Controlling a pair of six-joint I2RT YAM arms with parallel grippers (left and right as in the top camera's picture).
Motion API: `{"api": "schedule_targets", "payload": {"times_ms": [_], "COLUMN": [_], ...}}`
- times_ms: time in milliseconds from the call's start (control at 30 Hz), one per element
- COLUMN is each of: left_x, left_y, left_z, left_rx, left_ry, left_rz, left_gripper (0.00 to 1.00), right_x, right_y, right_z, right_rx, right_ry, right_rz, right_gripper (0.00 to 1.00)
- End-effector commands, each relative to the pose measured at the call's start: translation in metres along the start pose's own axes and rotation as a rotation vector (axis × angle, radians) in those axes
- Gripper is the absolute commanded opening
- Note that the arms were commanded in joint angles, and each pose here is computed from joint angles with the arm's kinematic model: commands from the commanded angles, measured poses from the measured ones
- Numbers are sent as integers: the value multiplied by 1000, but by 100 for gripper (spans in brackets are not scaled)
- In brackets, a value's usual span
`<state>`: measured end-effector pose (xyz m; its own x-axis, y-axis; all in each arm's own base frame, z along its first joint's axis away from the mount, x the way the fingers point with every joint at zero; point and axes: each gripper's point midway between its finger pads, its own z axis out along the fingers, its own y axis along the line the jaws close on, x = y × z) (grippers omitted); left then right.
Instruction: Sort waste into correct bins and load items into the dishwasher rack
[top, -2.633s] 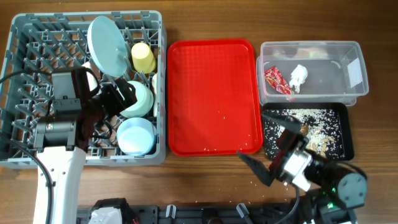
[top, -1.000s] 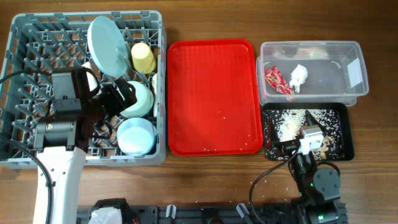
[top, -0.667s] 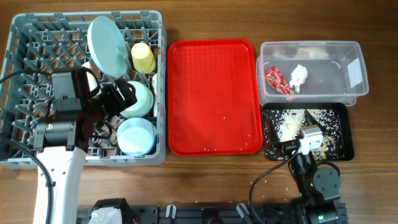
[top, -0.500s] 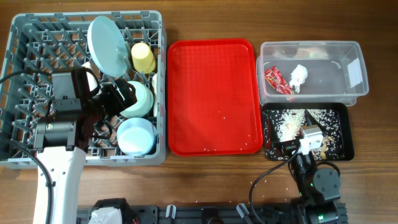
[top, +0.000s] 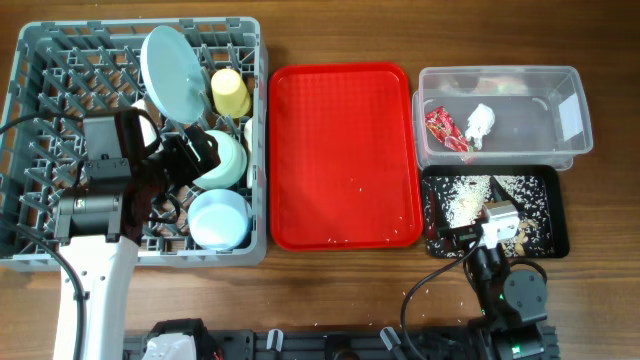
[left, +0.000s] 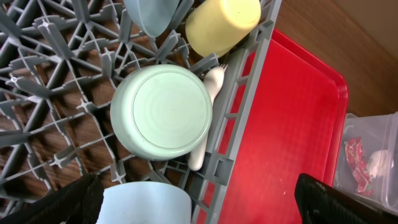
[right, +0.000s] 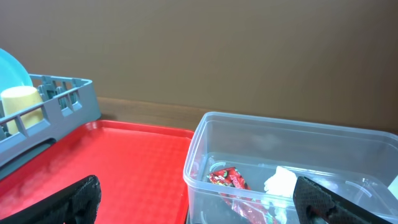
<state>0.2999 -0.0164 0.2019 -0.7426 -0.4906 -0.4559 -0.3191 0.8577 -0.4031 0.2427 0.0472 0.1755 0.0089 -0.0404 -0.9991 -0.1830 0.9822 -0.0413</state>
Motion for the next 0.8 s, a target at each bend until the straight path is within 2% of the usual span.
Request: {"api": "schedule_targets", "payload": {"times_ms": [0, 167, 300, 467, 533, 633, 700, 767], "left_x": [-2, -2, 0, 35, 51, 81, 75, 54], "left_y": [-5, -7, -17, -7, 1, 23, 22, 10], "left_z": [-2, -11, -63, -106, -107, -81, -70, -74], "left_rx": [18, 30, 113, 201, 216, 211, 258, 352], "left_ry": [-4, -27, -186, -355, -383, -392, -465, -615], "left_rz": [4, 8, 43, 79, 85, 85, 92, 90], "left_gripper": [100, 100, 100, 100, 100, 100, 100, 100], "right_x": [-2, -2, -2, -2, -2, -2, -2, -2], "right_y": [4, 4, 4, 4, 4, 4, 4, 4], "right_z": [-1, -1, -1, -1, -1, -1, -1, -1], "right_rx": [-22, -22, -22, -23, -22, -22, -22, -22], "right_ry": [-9, -9, -9, -10, -9, -9, -9, -9], "right_rz": [18, 18, 18, 18, 18, 18, 18, 18], "right_gripper": [100, 100, 100, 100, 100, 100, 100, 100]}}
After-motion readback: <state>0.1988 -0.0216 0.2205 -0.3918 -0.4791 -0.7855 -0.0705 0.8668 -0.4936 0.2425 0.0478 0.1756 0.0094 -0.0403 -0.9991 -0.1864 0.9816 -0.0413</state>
